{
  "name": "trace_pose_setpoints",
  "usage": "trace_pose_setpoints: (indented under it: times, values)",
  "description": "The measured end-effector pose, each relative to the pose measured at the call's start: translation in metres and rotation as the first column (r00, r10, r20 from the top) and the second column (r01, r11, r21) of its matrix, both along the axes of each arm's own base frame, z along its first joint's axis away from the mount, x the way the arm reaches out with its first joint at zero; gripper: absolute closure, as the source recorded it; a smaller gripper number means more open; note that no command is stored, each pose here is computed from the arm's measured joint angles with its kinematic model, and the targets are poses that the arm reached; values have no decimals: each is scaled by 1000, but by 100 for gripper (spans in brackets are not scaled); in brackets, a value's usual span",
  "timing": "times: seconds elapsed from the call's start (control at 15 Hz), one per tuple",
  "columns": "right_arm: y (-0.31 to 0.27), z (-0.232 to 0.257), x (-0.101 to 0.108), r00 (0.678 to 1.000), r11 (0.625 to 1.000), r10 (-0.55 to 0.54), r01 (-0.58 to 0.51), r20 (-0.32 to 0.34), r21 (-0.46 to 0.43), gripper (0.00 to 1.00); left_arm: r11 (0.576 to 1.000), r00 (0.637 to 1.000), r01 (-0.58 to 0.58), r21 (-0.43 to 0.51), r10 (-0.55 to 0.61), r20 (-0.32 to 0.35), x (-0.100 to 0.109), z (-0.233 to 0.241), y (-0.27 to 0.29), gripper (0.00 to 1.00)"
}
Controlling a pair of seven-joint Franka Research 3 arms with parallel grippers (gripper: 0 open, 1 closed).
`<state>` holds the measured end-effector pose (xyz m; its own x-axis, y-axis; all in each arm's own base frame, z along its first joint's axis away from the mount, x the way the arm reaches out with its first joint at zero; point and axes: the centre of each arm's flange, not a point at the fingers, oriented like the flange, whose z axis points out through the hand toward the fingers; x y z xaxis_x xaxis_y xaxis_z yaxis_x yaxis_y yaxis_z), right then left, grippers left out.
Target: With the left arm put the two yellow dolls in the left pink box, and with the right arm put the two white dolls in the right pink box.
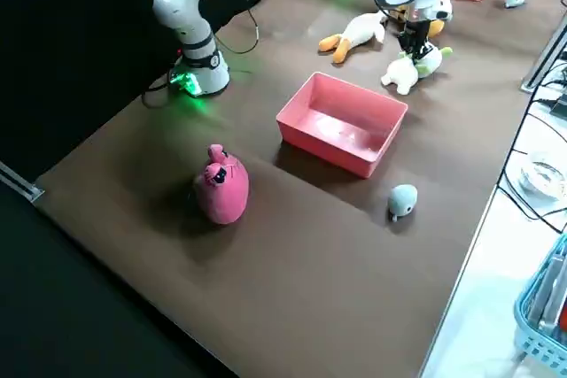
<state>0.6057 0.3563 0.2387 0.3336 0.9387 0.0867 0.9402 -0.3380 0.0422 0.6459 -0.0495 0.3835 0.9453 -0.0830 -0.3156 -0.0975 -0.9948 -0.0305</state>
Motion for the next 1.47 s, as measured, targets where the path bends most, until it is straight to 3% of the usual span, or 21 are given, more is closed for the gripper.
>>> trace_pose_setpoints:
  times: [0.2,0.4,0.6,0.73,1.0,1.27,1.47]
  values:
    - [-5,54,-6,997,998,-50,48,-61,-37,83,998,999,52,-45,-51,18,-29,45,-103,5]
    - [-50,137,-3,991,992,-118,116,-56,-43,88,992,995,94,-79,-95,-11,-59,32,-195,6]
    - [-135,188,-8,972,973,-231,229,-35,-34,88,981,988,150,-119,-145,47,-69,4,-262,7]
    - [-198,192,-19,956,957,-288,286,-51,-46,88,968,978,192,-159,-176,107,-71,-19,-299,7]
    - [-276,171,-61,944,947,-318,313,-91,-71,88,943,955,248,-221,-199,222,-72,-61,-347,7]
    - [-318,136,-99,976,977,-209,205,-68,-62,88,929,943,270,-251,-203,263,-68,-107,-362,7]
    - [-338,110,-114,993,993,-109,106,-44,-59,88,927,936,281,-247,-207,286,-62,-131,-359,7]
